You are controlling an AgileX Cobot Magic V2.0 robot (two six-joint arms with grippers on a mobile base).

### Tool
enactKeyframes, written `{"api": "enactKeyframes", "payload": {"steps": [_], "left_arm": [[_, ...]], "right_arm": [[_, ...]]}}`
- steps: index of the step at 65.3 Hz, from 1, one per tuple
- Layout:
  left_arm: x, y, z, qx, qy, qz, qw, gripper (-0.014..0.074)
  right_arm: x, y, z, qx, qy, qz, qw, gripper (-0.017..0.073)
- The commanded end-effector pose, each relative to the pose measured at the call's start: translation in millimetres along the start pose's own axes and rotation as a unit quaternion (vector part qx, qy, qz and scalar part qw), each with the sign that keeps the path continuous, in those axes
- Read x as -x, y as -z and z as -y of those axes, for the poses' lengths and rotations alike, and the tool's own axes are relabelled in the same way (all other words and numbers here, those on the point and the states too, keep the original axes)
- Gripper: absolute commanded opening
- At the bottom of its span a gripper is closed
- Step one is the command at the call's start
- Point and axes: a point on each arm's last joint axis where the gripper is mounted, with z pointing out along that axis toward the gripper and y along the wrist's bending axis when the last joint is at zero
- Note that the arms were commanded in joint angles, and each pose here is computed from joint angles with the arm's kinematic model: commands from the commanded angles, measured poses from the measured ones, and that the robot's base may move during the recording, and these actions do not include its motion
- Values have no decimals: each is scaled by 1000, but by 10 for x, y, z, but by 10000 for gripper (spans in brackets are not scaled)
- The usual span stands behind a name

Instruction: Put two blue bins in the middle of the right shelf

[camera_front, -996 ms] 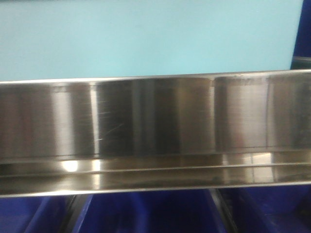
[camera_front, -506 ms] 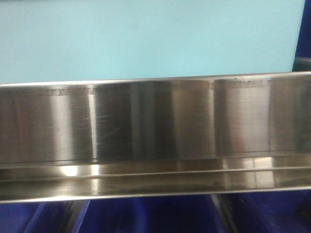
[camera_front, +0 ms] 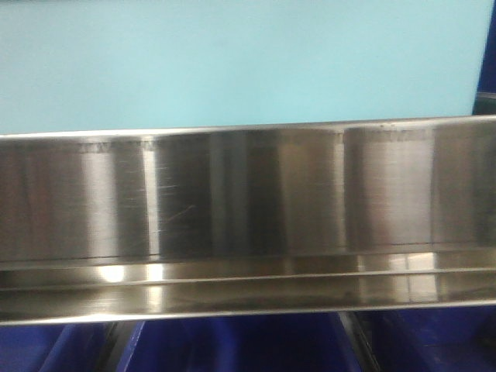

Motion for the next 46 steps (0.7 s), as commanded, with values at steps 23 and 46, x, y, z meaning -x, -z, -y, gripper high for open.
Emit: {"api": "enactKeyframes", "payload": {"steps": [23, 46], "left_arm": [[79, 32, 36, -13, -4, 35, 999, 381], [97, 33, 42, -16, -4, 45, 999, 381]], "right_arm": [[29, 33, -1, 2, 4, 12, 1000, 288], [49, 34, -8, 6, 4, 22, 1000, 288]]}}
